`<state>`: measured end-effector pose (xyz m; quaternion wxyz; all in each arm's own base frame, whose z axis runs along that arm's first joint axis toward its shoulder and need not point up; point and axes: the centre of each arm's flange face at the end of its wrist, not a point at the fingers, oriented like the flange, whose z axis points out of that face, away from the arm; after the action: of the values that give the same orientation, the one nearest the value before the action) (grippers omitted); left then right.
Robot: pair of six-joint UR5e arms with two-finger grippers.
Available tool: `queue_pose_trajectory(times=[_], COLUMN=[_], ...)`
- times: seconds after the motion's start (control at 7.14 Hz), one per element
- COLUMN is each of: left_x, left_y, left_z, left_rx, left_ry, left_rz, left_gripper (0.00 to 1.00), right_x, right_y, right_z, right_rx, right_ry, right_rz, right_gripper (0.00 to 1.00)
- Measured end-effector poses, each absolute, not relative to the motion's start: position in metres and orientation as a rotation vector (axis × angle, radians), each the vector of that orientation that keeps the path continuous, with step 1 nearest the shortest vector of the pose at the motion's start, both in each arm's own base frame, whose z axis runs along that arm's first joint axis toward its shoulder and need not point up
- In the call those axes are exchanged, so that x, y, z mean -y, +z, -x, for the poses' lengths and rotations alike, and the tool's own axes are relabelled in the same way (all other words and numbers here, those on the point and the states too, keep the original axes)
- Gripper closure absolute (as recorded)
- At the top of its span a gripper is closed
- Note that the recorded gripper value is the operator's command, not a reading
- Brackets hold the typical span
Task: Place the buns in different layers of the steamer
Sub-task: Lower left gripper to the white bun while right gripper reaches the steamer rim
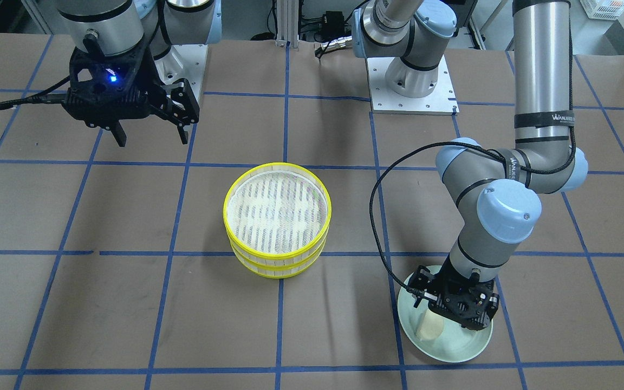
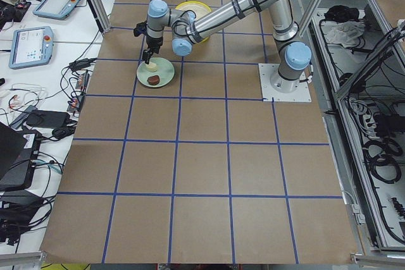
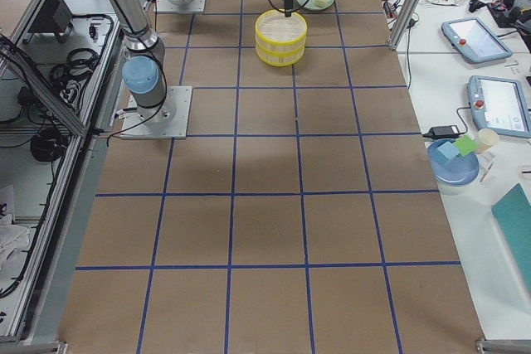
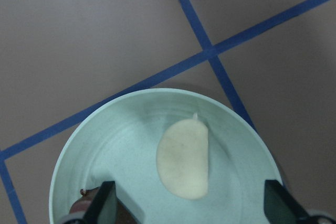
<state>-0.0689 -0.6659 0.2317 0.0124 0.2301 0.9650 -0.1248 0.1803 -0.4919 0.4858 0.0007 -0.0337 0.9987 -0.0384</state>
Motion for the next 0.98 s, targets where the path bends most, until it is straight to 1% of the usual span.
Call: queue_pose_trajectory(times=[0.28, 0.56, 0.7, 0.84, 0.98], left_x=[0.670, 0.672, 0.673, 0.675, 0.676], left_y=[0.206, 0.192, 0.190, 0.189, 0.189], left_z=[0.065, 0.065, 0.065, 0.064, 0.063], left_rx=[-3.065, -3.067, -3.063, -3.060, -3.059], left_ry=[-0.374, -0.365, -0.368, -0.370, -0.372], left_rz=[-0.750, -0.782, -0.793, -0.798, -0.799], left_gripper=[0.05, 0.06, 0.11, 0.20, 0.39], right_x=[0.509, 0.517, 0.525, 0.530, 0.532], right_y=[0.444, 0.388, 0.352, 0.324, 0.310], right_z=[-0.216, -0.274, -0.287, -0.292, -0.294], right_rx=[-3.138, -3.142, -3.144, -3.147, -3.152], right_ry=[-0.055, -0.019, 0.003, 0.019, 0.029], right_rz=[0.051, 0.095, 0.127, 0.155, 0.183], right_gripper=[0.00, 0.00, 0.00, 0.00, 0.09])
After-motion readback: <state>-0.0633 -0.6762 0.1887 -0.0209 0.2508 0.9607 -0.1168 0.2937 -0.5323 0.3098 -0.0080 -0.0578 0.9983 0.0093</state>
